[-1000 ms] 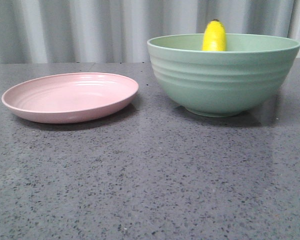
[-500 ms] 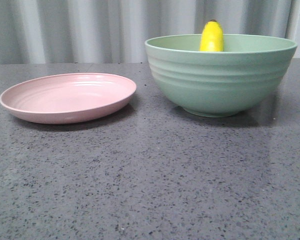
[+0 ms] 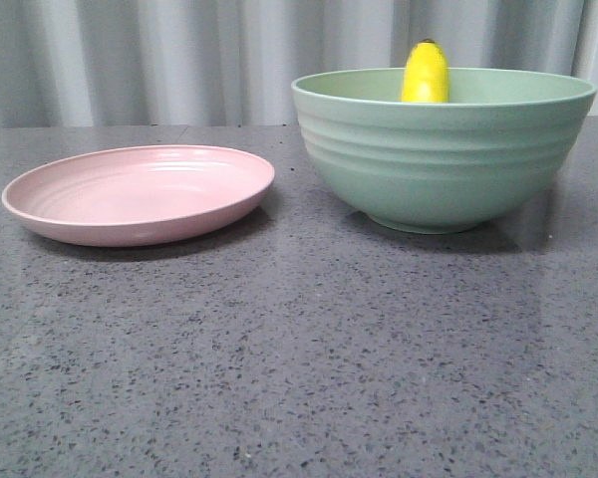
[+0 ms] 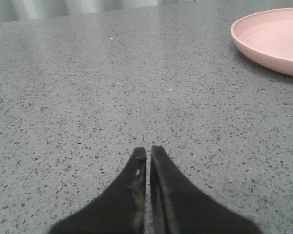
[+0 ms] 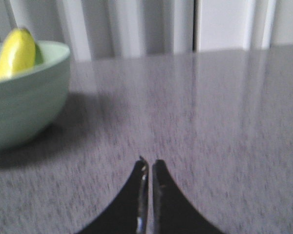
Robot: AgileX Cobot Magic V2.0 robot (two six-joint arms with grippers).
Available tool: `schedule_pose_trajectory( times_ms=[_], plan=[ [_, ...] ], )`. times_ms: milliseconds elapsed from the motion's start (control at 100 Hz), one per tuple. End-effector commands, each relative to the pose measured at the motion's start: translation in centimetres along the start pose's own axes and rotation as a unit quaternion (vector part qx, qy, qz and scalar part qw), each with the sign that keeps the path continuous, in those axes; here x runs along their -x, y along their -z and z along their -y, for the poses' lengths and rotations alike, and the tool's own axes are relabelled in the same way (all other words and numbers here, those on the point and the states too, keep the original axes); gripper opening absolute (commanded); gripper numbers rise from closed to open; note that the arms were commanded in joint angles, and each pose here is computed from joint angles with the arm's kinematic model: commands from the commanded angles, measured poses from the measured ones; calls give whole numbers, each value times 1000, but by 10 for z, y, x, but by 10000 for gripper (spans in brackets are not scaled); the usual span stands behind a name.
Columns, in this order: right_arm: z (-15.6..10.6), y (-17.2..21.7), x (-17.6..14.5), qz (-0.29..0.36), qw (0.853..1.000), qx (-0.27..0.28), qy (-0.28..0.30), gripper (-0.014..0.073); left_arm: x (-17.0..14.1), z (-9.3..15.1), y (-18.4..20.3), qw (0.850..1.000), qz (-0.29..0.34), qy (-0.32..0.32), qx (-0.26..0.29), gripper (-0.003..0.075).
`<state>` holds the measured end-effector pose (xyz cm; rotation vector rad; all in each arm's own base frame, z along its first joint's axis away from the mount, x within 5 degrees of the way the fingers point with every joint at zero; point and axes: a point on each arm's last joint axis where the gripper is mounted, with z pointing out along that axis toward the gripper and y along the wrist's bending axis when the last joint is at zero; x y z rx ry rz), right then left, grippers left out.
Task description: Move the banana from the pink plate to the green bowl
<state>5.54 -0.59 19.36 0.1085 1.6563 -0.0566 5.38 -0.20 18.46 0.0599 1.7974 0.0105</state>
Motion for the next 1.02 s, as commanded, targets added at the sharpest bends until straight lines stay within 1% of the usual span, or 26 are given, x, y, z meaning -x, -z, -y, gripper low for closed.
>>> schedule_pose_trajectory(
  times_ms=[0, 130, 1010],
  plan=[
    [1, 0, -10, -16, 1000, -5, 23, -72, -3, 0, 0, 1000, 28, 7, 1, -19],
    [2, 0, -18, -61, 998, -7, 31, -72, -3, 0, 0, 1000, 28, 7, 1, -19],
    [2, 0, -18, -61, 998, -7, 34, -72, -3, 0, 0, 1000, 28, 7, 1, -19]
  ],
)
